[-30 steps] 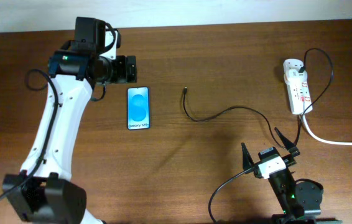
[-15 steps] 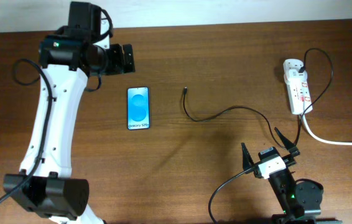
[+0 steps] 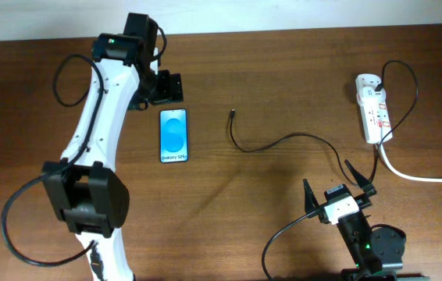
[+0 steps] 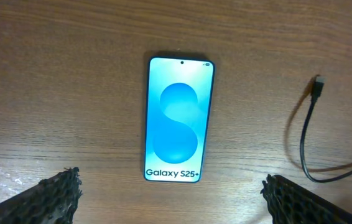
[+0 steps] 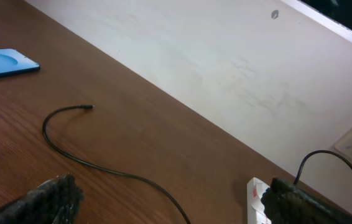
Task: Plug charger to phone and switch on socket
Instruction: 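Move the left gripper over the blue phone, then lower the left gripper and grasp the phone's top edge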
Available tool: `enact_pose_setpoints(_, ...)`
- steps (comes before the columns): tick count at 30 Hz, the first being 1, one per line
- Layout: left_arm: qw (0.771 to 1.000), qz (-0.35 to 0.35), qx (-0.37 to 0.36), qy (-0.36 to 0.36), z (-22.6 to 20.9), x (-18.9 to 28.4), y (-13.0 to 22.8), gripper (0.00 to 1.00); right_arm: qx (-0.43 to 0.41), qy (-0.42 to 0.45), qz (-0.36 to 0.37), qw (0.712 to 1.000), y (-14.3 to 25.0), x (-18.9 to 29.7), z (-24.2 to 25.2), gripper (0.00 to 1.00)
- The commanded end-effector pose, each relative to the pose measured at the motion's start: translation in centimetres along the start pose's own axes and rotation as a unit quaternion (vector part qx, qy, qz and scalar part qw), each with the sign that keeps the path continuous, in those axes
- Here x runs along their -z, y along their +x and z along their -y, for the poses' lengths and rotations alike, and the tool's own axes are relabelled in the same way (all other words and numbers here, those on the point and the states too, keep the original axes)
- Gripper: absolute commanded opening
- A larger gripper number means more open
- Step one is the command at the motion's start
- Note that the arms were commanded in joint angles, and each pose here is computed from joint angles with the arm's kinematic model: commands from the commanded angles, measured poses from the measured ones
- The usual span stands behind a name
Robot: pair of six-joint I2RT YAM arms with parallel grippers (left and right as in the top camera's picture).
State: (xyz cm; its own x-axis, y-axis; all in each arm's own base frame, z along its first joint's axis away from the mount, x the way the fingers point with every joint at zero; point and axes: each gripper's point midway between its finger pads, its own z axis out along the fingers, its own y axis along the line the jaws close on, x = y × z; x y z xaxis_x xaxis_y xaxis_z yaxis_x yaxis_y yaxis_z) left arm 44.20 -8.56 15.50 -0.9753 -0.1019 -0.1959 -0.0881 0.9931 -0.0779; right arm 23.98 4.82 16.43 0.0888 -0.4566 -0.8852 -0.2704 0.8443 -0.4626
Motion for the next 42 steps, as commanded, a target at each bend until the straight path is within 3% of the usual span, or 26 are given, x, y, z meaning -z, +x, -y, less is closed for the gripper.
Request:
enact_pose_setpoints(1,1.000,-0.014,0.011,-0.012,-0.3,-1.5,0.0,0.99,-0.008,0.000,-0.002,1.000,0.2,0.0,-0.1,0.98)
enact_pose_setpoints(16,1.000,0.008,0.005,-0.006,0.5,-2.4,-1.3,0.99,-0.008,0.000,-0.002,1.000,0.2,0.0,-0.1,0.98)
enact_pose_setpoints(27,0.997,-0.067,0.006,-0.033,2.6,-8.5,1.5,0.99,-0.008,0.000,-0.002,1.000,0.2,0.0,-0.1,0.98)
enact_pose_setpoints(31,0.992,-0.076,0.001,-0.097,0.3,-10.1,1.8,0.99,-0.008,0.000,-0.002,1.000,0.2,0.0,-0.1,0.98)
enact_pose_setpoints(42,0.990,-0.111,-0.020,-0.090,-0.5,-13.0,3.4,0.99,-0.008,0.000,-0.002,1.000,0.2,0.0,-0.1,0.98)
